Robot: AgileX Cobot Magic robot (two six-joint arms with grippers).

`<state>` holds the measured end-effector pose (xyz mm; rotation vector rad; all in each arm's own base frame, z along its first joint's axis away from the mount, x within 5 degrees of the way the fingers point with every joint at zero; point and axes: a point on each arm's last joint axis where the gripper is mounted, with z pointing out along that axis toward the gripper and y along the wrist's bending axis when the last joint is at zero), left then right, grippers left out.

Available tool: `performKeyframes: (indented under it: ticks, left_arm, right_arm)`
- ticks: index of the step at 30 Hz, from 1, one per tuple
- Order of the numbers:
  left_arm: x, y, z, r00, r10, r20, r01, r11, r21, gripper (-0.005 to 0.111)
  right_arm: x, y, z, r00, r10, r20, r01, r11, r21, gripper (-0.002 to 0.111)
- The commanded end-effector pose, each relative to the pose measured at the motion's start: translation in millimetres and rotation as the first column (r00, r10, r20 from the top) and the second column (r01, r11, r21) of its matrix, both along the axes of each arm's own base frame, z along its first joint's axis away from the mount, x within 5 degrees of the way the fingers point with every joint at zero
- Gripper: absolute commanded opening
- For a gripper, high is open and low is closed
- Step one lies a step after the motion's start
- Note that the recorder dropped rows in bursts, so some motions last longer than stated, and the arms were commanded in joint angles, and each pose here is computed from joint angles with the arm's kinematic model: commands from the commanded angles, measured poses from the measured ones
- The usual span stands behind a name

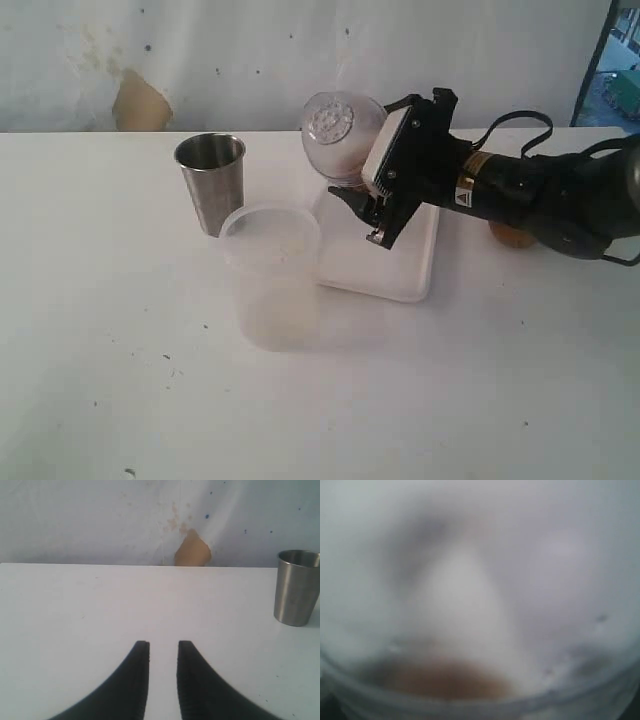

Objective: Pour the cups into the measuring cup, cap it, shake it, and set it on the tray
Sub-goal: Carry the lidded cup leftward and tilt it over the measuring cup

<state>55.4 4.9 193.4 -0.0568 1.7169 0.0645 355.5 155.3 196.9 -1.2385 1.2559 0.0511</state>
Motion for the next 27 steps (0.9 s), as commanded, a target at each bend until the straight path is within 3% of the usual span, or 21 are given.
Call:
performKeyframes:
  ticks: [1,6,11,17,27]
  left_arm:
    - [-0.1,-0.3,-1.2,1.000,-0.002,0.003,0.002,1.000,-0.011,0.021]
    - [-0.1,-0.3,-1.2,1.000,-0.002,0.003,0.002,1.000,-0.011,0.021]
    - [-0.1,-0.3,-1.2,1.000,-0.002,0.003,0.002,1.000,-0.011,0.021]
    - [-0.1,-0.3,-1.2,1.000,-0.002,0.003,0.002,1.000,-0.011,0.021]
    - [-0.1,-0.3,-1.2,1.000,-0.002,0.003,0.002,1.000,-0.011,0.021]
  right_arm:
    - [-1.9,-2.6,26.1,0.995,0.002,0.102,-0.004,1.000,0.021,0.000]
    - [-6.0,1.6,28.4,0.991,0.000,0.136,0.015,0.993,-0.113,0.000]
    - [-6.9,4.8,30.8,0.990,-0.003,0.138,0.016,0.995,-0.098,0.000]
    - [-0.4,-0.7,31.5,0.990,-0.098,0.103,0.106,0.991,-0.084,0.000]
    - [-0.2,1.7,33.7,0.990,-0.085,0.114,0.096,0.992,-0.088,0.000]
